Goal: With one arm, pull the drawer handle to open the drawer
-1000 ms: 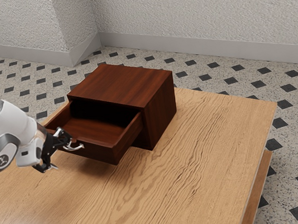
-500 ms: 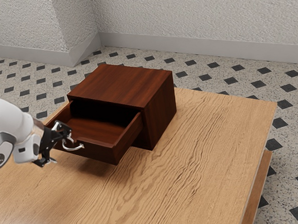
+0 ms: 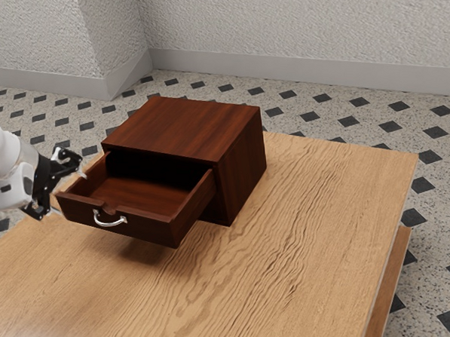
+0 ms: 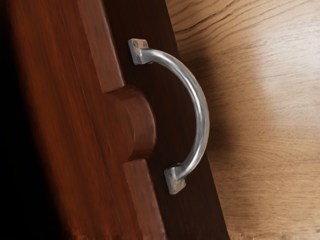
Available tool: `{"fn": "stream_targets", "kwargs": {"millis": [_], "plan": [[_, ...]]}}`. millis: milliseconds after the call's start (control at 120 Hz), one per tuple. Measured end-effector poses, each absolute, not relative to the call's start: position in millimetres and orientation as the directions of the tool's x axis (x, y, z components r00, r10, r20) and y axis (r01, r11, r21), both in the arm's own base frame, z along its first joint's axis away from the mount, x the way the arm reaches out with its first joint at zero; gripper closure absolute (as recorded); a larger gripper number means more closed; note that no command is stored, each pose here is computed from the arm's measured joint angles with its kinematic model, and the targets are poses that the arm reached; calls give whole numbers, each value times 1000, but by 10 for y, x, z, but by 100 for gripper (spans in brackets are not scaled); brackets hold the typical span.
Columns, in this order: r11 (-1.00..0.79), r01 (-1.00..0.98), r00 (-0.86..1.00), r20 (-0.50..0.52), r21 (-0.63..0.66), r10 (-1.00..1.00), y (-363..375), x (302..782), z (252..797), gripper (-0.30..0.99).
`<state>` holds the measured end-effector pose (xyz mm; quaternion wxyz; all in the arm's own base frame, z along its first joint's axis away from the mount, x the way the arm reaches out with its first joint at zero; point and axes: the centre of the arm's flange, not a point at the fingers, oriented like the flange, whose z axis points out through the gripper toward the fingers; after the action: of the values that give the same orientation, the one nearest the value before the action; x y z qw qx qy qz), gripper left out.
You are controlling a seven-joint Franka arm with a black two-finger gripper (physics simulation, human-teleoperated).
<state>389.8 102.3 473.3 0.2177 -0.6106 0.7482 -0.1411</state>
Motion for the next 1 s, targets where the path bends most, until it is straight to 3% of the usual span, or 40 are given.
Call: {"fn": "stream_targets", "kwargs": {"millis": [217,408,750,1000], "plan": [[157,-919,-137,-81,-362,-987,809,4155,5510,0],[95,-958,-70,-102,-272,-992,412,4374,6327,0],[-97,-985,110,-92,-143,-990,8,4534,6851,0],[-319,-944,324,-50,-85,-945,354,4532,7102,0]]}}
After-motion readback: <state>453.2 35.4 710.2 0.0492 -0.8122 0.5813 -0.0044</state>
